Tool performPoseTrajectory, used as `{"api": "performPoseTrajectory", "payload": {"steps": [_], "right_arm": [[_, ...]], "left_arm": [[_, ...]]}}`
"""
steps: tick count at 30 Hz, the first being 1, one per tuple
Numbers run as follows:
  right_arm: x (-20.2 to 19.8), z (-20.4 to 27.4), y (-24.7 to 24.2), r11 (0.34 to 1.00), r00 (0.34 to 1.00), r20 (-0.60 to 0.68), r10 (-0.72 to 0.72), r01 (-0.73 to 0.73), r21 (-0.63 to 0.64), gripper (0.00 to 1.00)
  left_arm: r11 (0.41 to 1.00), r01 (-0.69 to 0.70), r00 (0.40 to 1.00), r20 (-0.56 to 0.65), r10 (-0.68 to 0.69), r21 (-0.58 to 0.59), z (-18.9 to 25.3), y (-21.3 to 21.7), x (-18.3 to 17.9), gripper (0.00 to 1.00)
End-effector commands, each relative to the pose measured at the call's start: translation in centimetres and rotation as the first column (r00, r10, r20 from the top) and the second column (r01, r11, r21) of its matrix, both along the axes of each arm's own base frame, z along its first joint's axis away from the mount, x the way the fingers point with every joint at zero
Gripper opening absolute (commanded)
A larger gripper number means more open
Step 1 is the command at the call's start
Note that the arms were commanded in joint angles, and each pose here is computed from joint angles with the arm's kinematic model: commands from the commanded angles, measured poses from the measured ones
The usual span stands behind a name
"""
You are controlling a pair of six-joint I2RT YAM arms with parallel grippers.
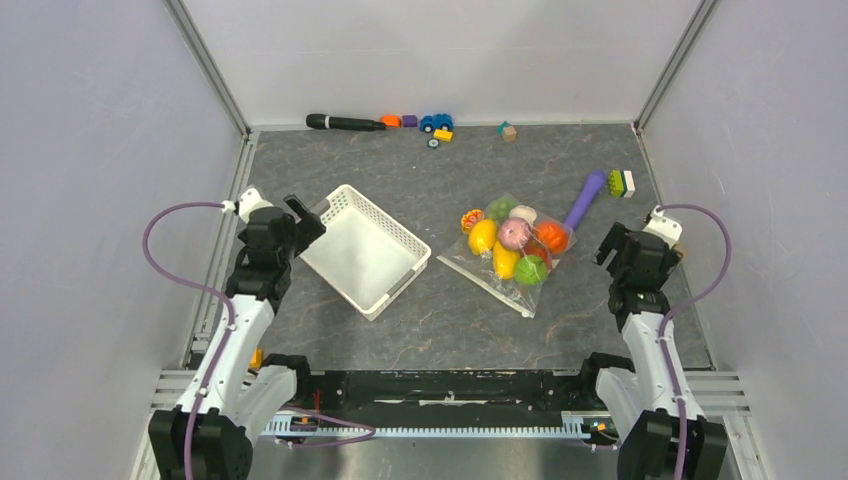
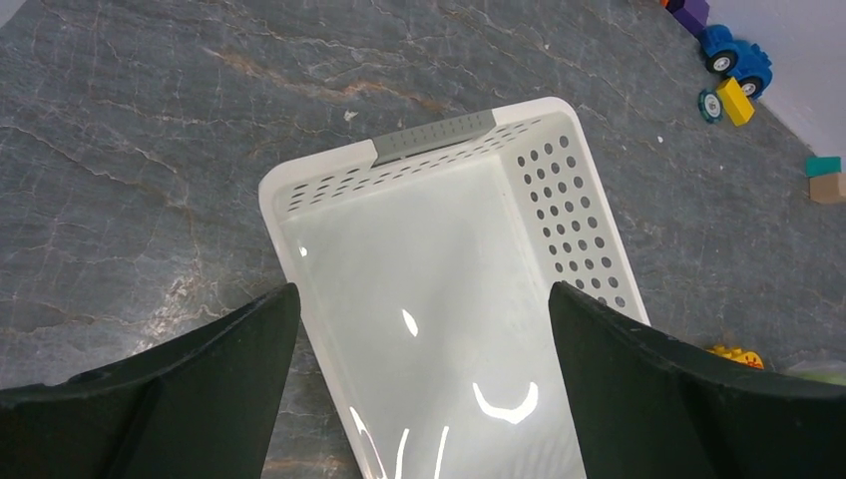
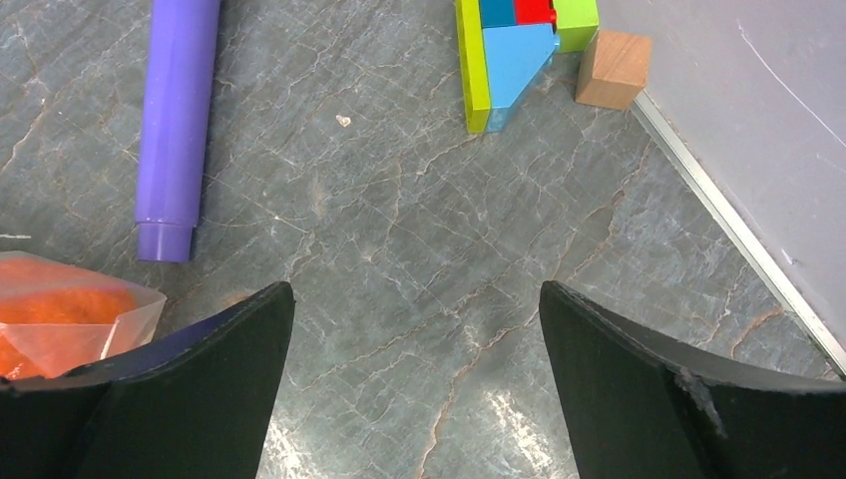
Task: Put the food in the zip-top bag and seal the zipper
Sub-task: Reset both arms
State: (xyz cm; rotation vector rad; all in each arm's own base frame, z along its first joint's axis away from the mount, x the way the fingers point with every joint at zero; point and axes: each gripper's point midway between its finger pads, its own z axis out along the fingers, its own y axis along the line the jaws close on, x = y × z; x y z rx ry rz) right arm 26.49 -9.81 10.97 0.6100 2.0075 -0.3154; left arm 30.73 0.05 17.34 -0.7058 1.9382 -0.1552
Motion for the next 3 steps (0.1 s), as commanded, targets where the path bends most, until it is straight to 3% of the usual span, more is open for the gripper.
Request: {"api": "performPoseTrajectory", "payload": {"steps": [1, 3], "right_arm": [[0.71, 1.70, -0.35, 1.000, 0.995, 0.098, -0.011, 0.013, -0.018, 0.98], [0.48, 2.05, -0.71, 0.999, 0.994, 0.106, -0.030, 0.033, -0.030, 0.98]], "left_arm": [[1.000, 0.000, 0.998, 0.056, 0.000, 0.006, 0.99, 0.09, 0.77, 1.00], [1.000, 0.004, 0.998, 0.056, -0.005, 0.013, 1.14, 0.11, 0.87, 1.00]]}}
